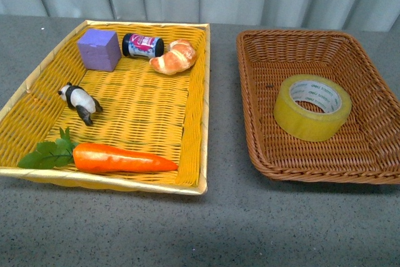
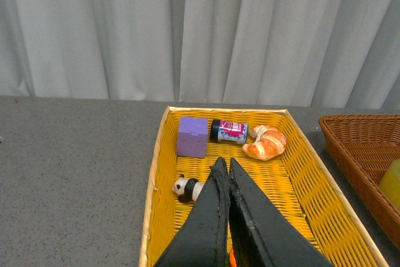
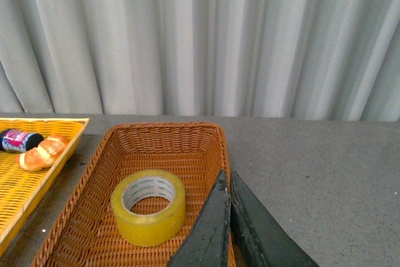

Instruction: Move tape to another basket

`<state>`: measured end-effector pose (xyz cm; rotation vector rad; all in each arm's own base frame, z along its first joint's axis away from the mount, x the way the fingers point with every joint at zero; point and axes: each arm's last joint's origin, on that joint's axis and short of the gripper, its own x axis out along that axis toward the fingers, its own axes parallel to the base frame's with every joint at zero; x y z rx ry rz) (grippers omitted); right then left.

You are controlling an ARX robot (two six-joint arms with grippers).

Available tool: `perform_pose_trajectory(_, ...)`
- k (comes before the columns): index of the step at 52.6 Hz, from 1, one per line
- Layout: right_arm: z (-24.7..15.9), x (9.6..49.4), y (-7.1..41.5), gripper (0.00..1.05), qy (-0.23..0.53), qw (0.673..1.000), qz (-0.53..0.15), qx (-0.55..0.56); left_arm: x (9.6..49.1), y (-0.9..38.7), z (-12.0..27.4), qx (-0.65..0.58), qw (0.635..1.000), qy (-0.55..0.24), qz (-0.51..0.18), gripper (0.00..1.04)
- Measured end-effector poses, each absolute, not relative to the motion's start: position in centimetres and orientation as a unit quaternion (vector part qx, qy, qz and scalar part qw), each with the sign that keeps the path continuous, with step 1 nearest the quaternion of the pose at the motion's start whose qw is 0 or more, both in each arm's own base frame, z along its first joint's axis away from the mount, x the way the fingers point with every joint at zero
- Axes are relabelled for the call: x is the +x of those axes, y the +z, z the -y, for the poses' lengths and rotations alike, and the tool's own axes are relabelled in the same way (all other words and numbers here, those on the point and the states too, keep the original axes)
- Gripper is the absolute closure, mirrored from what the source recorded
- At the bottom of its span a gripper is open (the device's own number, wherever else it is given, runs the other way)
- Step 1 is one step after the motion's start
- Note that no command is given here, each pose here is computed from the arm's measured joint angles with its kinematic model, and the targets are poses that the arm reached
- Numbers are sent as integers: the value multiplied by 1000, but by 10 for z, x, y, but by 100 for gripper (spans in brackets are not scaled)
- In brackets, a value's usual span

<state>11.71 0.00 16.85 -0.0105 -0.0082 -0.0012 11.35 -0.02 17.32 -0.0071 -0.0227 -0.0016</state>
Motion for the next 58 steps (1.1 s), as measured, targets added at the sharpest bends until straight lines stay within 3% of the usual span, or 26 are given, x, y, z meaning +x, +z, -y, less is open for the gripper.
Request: perform_pose_trajectory(58, 0, 98, 165, 104, 1, 1000, 2, -5, 97, 170, 0, -4, 1000, -1, 8, 101)
